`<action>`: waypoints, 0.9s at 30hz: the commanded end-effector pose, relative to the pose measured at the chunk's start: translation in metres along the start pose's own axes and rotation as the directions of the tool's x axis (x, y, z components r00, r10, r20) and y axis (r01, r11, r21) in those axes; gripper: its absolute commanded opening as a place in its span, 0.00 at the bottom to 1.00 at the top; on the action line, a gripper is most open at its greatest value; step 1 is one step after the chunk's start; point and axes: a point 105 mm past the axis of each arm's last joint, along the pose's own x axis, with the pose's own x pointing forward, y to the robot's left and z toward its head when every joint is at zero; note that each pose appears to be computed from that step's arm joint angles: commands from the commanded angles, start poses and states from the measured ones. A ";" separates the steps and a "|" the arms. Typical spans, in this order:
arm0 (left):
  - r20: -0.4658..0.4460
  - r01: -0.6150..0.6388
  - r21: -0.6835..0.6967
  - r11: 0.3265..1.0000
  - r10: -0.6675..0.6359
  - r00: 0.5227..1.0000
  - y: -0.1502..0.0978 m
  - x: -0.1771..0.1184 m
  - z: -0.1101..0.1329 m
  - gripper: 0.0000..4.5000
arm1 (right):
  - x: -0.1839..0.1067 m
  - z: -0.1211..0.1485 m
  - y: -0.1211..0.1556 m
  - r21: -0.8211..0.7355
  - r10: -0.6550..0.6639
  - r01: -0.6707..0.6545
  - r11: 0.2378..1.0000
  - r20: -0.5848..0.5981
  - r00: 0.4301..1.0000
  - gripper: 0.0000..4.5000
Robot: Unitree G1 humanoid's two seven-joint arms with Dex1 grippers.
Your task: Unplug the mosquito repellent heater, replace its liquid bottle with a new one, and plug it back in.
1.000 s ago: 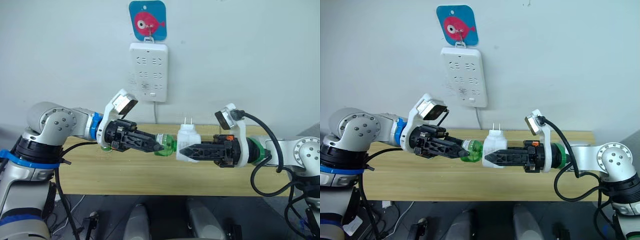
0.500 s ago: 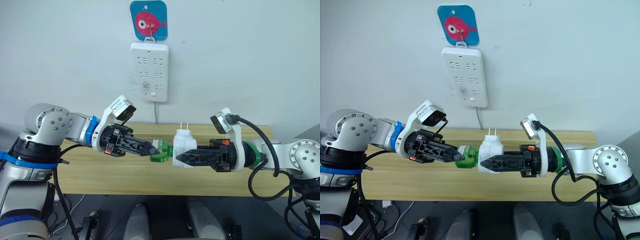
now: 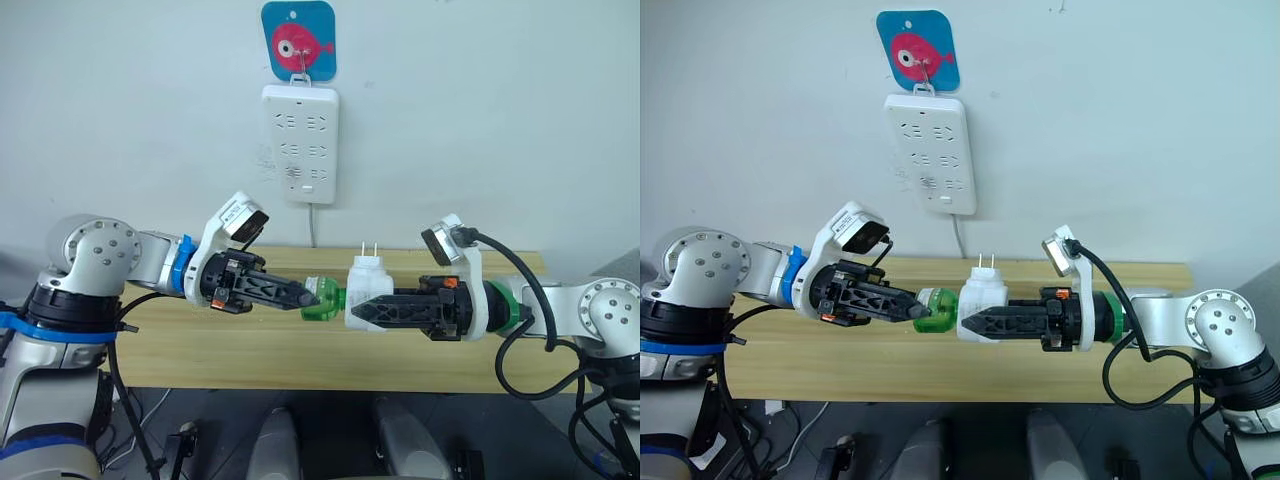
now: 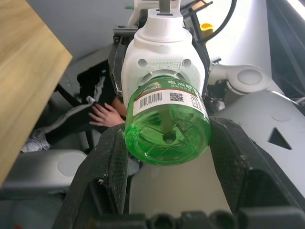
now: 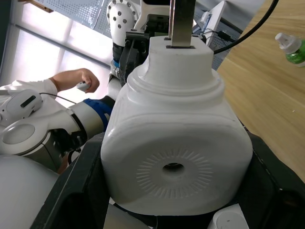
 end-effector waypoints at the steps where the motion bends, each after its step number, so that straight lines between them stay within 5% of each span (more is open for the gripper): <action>1: 0.109 -0.095 0.041 0.995 0.090 0.990 0.001 -0.024 0.012 0.50 | -0.015 0.011 -0.007 -0.011 -0.073 0.073 0.997 0.034 0.997 0.67; 17: 0.153 -0.106 0.119 0.987 0.087 0.984 0.008 -0.016 0.020 0.50 | -0.014 0.011 -0.008 -0.004 -0.072 0.073 0.997 0.023 0.997 0.67; 18: 0.157 -0.109 0.125 0.986 0.089 0.984 0.009 -0.016 0.020 0.66 | -0.014 0.011 -0.008 -0.004 -0.073 0.073 0.997 0.023 0.997 0.67; 23: 0.155 -0.119 0.155 0.981 0.095 0.983 0.010 -0.015 0.019 0.99 | -0.015 0.010 -0.008 -0.002 -0.075 0.075 0.997 0.026 0.997 0.67; 27: 0.166 -0.151 0.199 0.968 0.119 0.979 0.013 -0.018 0.018 1.00 | -0.016 0.010 -0.009 -0.002 -0.079 0.079 0.997 0.028 0.996 0.67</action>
